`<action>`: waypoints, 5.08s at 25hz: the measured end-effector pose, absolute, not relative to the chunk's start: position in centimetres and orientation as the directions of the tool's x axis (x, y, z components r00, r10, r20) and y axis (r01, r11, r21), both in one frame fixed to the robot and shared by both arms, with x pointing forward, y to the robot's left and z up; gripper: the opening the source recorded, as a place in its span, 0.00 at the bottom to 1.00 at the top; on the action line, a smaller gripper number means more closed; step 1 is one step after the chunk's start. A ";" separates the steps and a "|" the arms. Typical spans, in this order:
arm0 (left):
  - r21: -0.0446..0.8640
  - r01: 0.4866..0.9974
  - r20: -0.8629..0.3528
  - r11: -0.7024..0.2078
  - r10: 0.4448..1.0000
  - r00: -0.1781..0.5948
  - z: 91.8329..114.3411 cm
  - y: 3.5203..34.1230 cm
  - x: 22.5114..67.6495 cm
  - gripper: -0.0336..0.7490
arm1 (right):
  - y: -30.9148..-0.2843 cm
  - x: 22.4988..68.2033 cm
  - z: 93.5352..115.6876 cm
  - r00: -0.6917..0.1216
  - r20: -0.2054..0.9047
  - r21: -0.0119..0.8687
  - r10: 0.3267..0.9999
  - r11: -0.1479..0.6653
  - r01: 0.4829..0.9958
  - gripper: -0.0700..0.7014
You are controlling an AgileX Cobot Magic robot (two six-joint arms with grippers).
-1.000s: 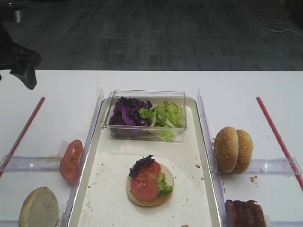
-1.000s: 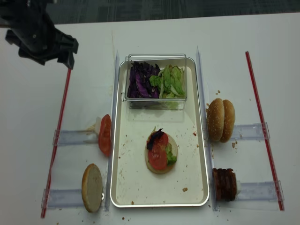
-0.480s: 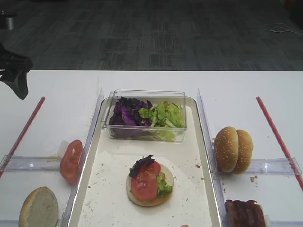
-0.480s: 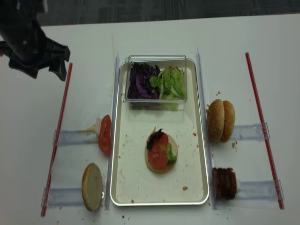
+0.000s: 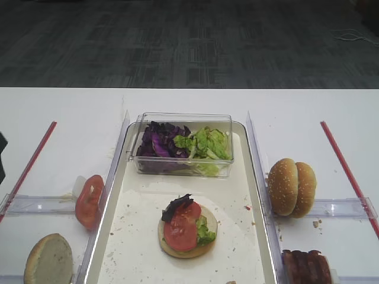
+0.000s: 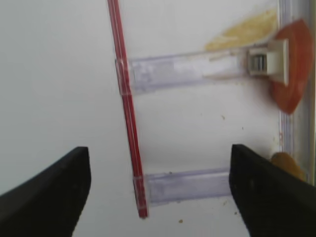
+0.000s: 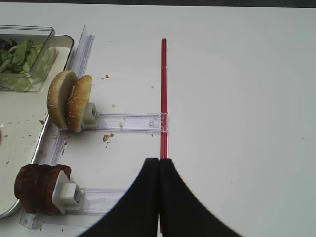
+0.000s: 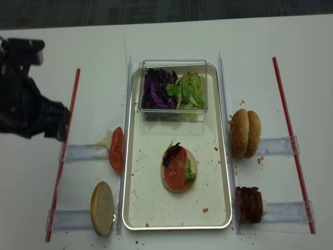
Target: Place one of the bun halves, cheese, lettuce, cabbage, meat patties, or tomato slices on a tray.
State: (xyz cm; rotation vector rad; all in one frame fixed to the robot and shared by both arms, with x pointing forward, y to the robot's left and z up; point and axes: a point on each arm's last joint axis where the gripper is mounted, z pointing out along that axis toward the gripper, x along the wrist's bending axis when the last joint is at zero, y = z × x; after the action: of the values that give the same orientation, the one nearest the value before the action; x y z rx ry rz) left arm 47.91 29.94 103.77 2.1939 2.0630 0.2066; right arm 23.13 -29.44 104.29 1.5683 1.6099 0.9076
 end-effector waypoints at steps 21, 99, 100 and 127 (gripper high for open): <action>0.503 0.864 0.000 -0.009 1.000 0.011 103.6 30.1 30.6 0.76 | -29.4 23.1 104.3 -0.019 -0.012 0.862 1.000 0.020 0.507 0.50; 0.834 0.552 -0.009 0.010 1.000 -0.004 104.1 30.2 22.7 0.76 | -29.4 23.1 104.3 -0.018 -0.009 0.862 1.000 0.017 0.507 0.50; 0.834 0.552 -0.009 0.010 1.000 -0.004 104.1 30.2 22.7 0.76 | -29.4 23.1 104.3 -0.018 -0.009 0.862 1.000 0.017 0.507 0.50; 0.834 0.552 -0.009 0.010 1.000 -0.004 104.1 30.2 22.7 0.76 | -29.4 23.1 104.3 -0.019 -0.012 0.862 1.000 0.021 0.507 0.50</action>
State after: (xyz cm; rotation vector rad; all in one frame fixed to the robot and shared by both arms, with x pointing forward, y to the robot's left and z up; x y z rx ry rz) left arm 22.69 30.21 104.05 1.6161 1.6314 0.8667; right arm 23.13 -29.44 104.29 1.5679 1.6101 0.9074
